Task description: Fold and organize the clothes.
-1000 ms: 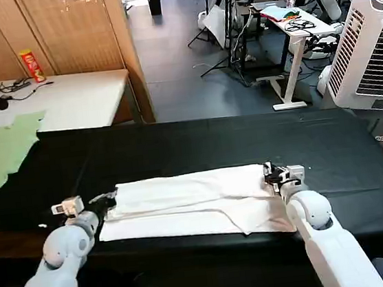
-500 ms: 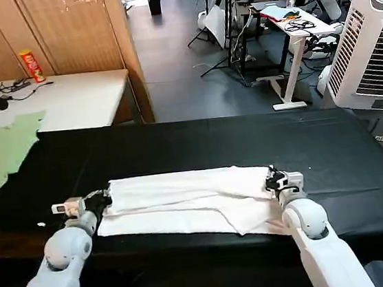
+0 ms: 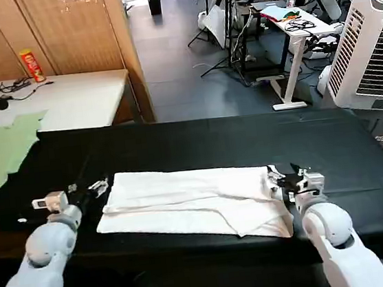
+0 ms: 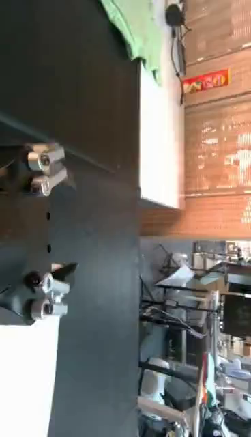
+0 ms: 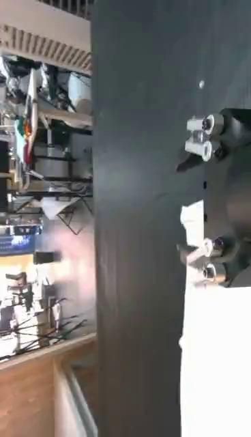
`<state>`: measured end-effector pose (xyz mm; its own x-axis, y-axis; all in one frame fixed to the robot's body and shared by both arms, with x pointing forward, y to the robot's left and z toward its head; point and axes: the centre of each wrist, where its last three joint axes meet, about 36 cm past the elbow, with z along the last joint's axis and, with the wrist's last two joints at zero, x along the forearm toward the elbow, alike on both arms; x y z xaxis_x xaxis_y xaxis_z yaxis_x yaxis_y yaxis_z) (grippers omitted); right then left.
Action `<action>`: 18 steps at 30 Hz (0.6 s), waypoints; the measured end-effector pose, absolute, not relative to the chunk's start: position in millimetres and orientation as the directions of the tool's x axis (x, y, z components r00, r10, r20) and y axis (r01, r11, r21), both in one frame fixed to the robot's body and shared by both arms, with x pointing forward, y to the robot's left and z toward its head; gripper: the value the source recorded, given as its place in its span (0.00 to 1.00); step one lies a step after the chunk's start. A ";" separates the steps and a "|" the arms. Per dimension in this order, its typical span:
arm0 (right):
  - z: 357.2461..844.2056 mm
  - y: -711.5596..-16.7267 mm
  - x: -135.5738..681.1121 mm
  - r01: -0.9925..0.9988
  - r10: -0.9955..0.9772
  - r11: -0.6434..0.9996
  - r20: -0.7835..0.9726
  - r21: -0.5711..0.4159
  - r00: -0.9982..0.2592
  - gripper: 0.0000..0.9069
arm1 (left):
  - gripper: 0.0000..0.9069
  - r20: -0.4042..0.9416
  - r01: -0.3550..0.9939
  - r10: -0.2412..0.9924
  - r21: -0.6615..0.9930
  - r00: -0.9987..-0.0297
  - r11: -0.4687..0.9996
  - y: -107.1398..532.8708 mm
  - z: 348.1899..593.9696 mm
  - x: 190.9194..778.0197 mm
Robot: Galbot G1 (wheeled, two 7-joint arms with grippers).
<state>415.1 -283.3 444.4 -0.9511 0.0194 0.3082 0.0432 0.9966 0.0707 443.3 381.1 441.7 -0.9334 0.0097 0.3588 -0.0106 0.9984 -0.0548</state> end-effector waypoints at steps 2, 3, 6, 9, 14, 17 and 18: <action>452.1 -282.8 406.9 0.040 0.014 0.996 0.286 0.084 -0.958 0.97 | 0.97 0.361 -0.007 0.024 -0.083 -0.932 0.997 377.7 443.7 434.8; 455.4 -282.3 403.3 0.037 0.011 0.995 0.278 0.088 -0.961 0.97 | 0.97 0.358 -0.001 0.033 -0.094 -0.933 0.996 373.7 444.1 428.9; 464.9 -281.3 390.8 0.028 0.004 0.995 0.257 0.091 -0.966 0.97 | 0.97 0.360 0.012 0.051 -0.109 -0.932 0.994 362.7 439.9 414.4; 472.0 -280.9 380.1 0.023 0.000 0.995 0.243 0.092 -0.970 0.97 | 0.97 0.375 0.012 0.058 -0.126 -0.925 0.992 354.8 429.3 401.1; 478.3 -281.0 368.9 0.019 -0.003 0.996 0.232 0.091 -0.973 0.97 | 0.97 0.395 0.010 0.064 -0.136 -0.917 0.991 346.1 415.3 384.9; 481.4 -279.0 365.3 0.012 -0.009 0.996 0.225 0.093 -0.974 0.97 | 0.96 0.396 0.020 0.059 -0.103 -0.916 0.994 340.5 406.2 378.2; 482.1 -278.1 364.4 0.010 -0.011 0.995 0.223 0.094 -0.975 0.97 | 0.88 0.398 0.022 0.056 -0.091 -0.916 0.996 339.0 403.0 376.6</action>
<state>364.4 -278.1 482.1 -0.9748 -0.0112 0.2226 0.0102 0.9955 0.0944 376.6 339.0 403.0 -0.9157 0.0564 0.3978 0.0219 0.9956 -0.0907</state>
